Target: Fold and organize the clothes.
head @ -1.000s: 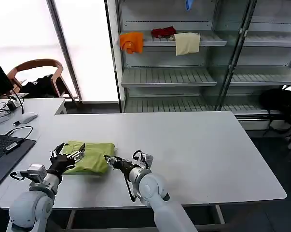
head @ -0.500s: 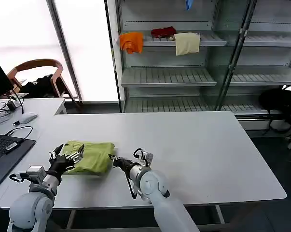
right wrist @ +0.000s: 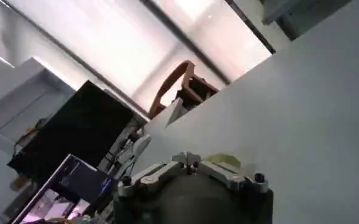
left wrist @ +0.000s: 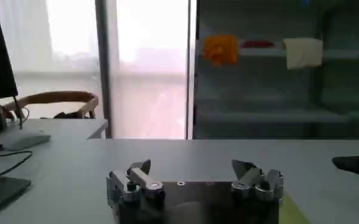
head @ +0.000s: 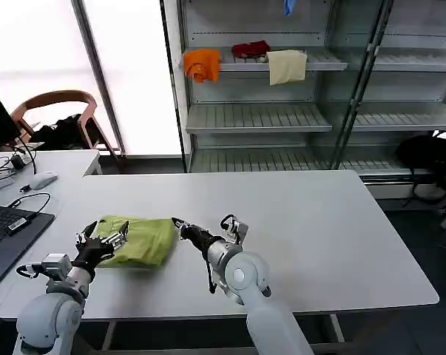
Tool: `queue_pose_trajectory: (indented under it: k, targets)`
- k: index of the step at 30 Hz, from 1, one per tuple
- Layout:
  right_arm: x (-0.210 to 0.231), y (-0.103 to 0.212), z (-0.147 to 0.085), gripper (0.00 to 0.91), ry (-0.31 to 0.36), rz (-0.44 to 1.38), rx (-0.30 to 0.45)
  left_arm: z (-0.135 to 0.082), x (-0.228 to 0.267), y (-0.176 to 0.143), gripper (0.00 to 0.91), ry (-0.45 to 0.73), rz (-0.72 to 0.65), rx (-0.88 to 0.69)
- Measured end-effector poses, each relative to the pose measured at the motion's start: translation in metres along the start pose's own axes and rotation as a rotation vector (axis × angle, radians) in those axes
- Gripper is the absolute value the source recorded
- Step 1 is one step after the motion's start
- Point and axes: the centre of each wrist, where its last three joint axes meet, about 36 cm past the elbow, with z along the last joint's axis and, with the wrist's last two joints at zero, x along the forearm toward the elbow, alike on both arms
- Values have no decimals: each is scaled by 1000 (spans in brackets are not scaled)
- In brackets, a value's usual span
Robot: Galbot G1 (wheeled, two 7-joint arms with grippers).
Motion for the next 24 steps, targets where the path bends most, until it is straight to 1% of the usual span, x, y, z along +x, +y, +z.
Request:
queue_pose_trajectory:
  k: [3, 5, 15, 24]
  targets:
    - [0, 0, 2, 907, 4, -12, 3, 1, -1, 0, 907, 3, 1, -1]
    - [-1, -1, 4, 907, 11, -17, 20, 1, -1, 0, 907, 4, 1, -4]
    - [-3, -26, 0, 907, 84, 17, 147, 3, 1, 3, 907, 7, -7, -4]
    - [-14, -32, 5, 907, 144, -2, 188, 2, -1, -1, 907, 3, -4, -4]
